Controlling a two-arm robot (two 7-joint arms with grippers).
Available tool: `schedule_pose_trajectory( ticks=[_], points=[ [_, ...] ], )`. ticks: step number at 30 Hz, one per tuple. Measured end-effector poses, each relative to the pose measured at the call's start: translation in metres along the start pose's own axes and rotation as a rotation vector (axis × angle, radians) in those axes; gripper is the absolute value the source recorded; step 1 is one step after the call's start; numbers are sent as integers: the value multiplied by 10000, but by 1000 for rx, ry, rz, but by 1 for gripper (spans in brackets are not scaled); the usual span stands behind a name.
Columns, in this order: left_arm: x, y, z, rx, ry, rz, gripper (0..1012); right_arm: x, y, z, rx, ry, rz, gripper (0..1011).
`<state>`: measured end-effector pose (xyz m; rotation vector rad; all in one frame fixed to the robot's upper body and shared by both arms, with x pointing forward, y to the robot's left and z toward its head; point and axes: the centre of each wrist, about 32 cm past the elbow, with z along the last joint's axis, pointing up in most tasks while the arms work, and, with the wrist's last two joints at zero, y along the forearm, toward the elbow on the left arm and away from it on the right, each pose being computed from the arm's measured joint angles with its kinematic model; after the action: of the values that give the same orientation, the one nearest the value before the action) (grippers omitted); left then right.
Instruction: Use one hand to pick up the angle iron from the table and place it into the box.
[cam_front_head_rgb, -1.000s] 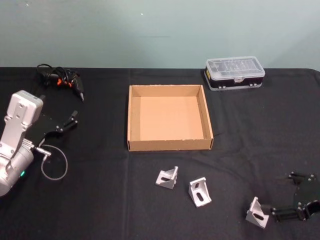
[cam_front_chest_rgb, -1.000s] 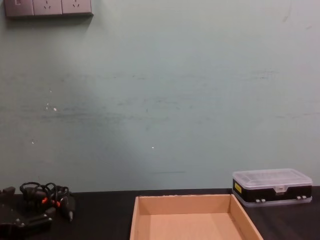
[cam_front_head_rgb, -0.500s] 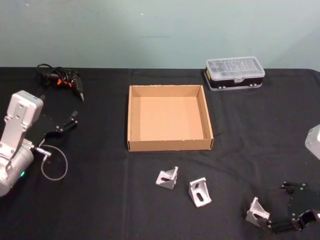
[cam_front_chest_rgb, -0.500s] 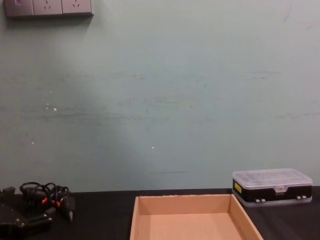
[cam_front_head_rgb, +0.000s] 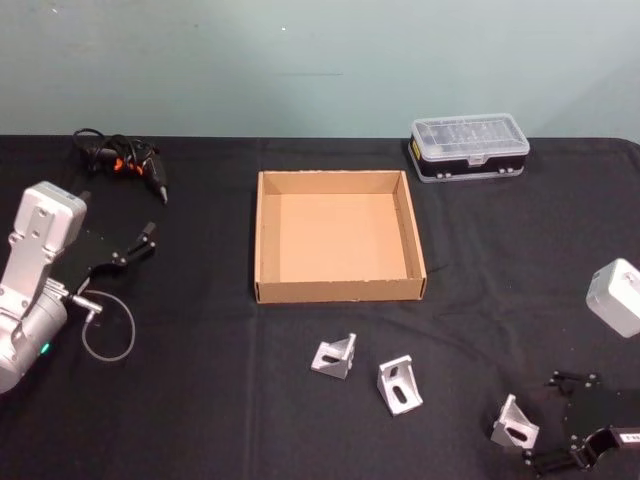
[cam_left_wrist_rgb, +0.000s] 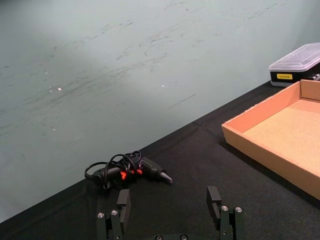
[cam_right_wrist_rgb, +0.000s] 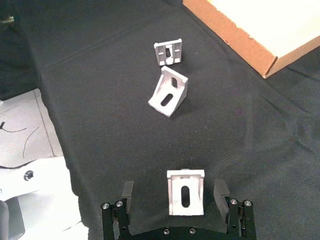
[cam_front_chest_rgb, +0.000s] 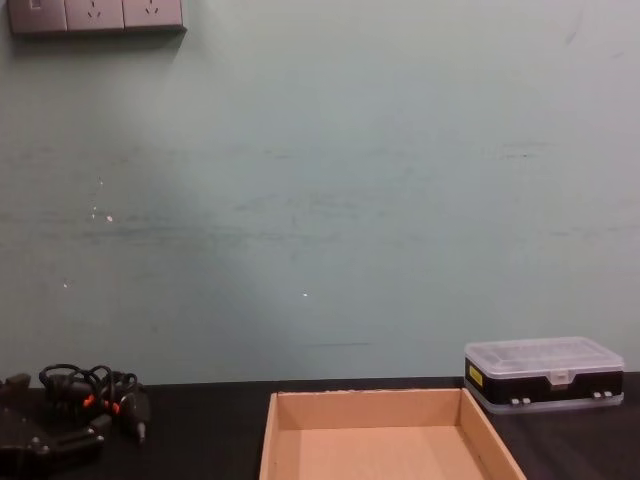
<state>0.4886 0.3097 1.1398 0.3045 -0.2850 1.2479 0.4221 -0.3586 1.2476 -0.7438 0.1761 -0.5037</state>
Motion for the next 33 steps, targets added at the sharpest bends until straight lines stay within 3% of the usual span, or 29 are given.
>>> schedule_pose_trajectory(
  ticks=[33],
  points=[
    [0, 0, 0, 0, 0, 0, 1000, 131, 260, -53, -3, -19, 25, 1004]
  ],
)
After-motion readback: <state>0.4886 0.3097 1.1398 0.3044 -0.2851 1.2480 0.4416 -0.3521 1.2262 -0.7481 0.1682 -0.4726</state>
